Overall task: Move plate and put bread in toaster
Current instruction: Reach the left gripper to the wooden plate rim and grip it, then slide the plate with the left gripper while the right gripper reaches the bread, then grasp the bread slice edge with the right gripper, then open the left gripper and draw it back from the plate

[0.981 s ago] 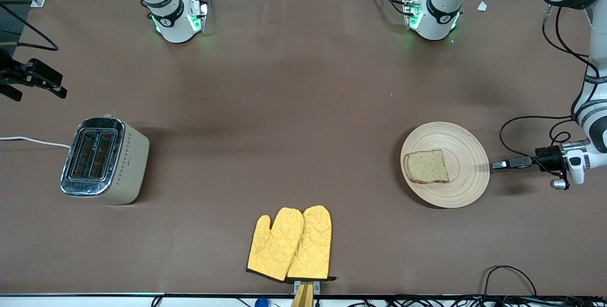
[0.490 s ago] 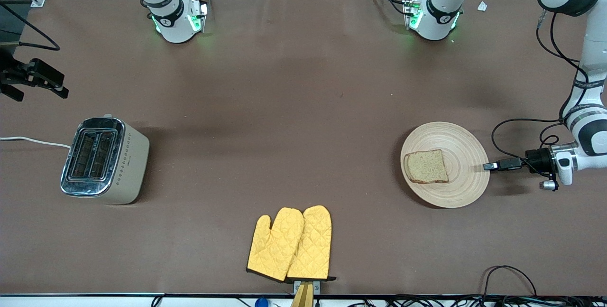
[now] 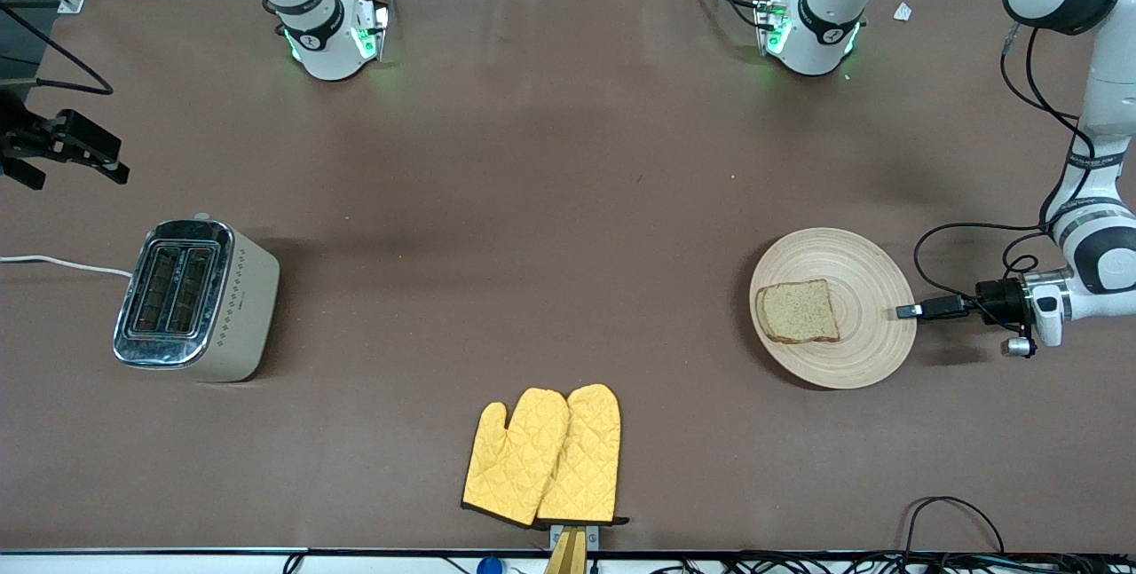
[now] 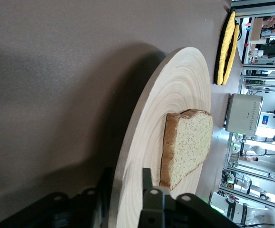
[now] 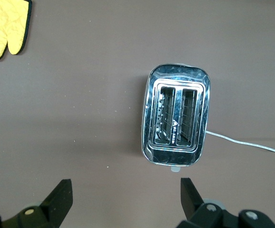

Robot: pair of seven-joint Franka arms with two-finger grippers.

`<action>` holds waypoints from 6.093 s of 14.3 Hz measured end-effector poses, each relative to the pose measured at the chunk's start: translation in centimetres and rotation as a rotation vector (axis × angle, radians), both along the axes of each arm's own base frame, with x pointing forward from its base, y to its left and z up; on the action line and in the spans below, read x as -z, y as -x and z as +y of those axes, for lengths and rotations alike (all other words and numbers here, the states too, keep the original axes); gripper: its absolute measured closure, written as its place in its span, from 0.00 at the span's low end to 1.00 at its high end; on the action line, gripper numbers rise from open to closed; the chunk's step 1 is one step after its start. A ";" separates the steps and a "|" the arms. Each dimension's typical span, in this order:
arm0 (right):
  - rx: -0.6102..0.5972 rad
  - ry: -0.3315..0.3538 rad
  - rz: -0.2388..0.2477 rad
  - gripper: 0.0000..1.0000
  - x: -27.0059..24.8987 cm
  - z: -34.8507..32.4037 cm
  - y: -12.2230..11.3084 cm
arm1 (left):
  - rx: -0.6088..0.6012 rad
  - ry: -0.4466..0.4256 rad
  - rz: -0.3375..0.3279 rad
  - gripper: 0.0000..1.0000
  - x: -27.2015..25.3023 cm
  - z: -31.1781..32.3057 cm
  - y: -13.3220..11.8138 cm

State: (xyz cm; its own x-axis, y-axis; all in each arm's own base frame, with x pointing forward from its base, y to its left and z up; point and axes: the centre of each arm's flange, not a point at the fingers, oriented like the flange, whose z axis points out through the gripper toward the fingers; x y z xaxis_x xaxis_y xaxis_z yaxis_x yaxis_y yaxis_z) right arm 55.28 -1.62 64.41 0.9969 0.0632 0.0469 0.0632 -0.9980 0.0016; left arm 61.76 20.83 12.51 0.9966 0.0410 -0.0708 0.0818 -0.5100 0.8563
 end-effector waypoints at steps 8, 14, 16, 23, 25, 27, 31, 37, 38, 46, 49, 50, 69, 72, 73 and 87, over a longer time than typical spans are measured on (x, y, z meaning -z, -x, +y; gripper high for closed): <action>0.005 0.001 0.092 0.00 2.6 2.3 0.0 | 0.093 -0.009 -0.063 0.90 -0.6 -1.0 -0.5; -0.008 -0.071 0.182 0.00 3.5 4.0 0.9 | 0.235 0.050 -0.117 0.91 -3.0 -7.8 -2.5; 0.024 -0.098 0.180 0.00 4.8 6.0 0.7 | 0.258 0.073 -0.113 0.91 -5.3 -10.9 -3.1; 0.050 -0.169 0.095 0.00 14.1 13.2 -2.2 | 0.247 0.068 -0.091 0.91 -9.8 -26.5 -3.0; 0.042 -0.171 0.085 0.00 17.5 15.0 -3.8 | 0.224 0.067 -0.082 0.91 -8.3 -32.2 -1.8; 0.071 -0.223 0.108 0.00 20.7 16.9 -4.7 | 0.195 0.062 -0.067 0.91 -6.7 -38.5 -0.3; 0.098 -0.257 0.090 0.00 26.1 20.0 -6.2 | 0.188 0.056 -0.052 0.91 -4.8 -49.0 3.2; 0.040 -0.207 0.140 0.00 34.7 26.7 -5.0 | 0.226 0.071 -0.037 0.91 -1.1 -53.1 6.3; 0.035 -0.202 0.148 0.00 35.4 27.1 -4.8 | 0.224 0.065 -0.039 0.91 -0.1 -53.1 6.6; 0.110 -0.156 0.210 0.07 39.0 32.7 0.1 | 0.197 0.090 -0.002 0.90 2.3 -54.6 8.0; 0.129 -0.144 0.217 0.09 39.6 34.8 1.8 | 0.166 0.099 0.006 0.70 2.1 -54.5 7.5; 0.133 -0.140 0.220 0.09 39.8 34.5 1.8 | 0.141 0.103 0.009 0.58 1.9 -54.4 7.1; 0.161 -0.124 0.200 0.46 42.0 32.7 2.2 | -0.197 -0.185 -0.091 0.00 -19.0 -22.8 -9.7; 0.162 -0.124 0.199 0.53 42.0 32.7 2.2 | -0.125 -0.351 -0.040 0.00 -25.0 -14.3 -8.9; 0.161 -0.123 0.199 0.54 42.0 32.7 2.2 | -0.108 -0.389 -0.035 0.00 -27.3 -13.1 -8.6; 0.111 -0.099 0.186 0.60 42.0 33.8 2.8 | 0.014 -0.934 0.000 0.00 -48.5 -26.4 1.5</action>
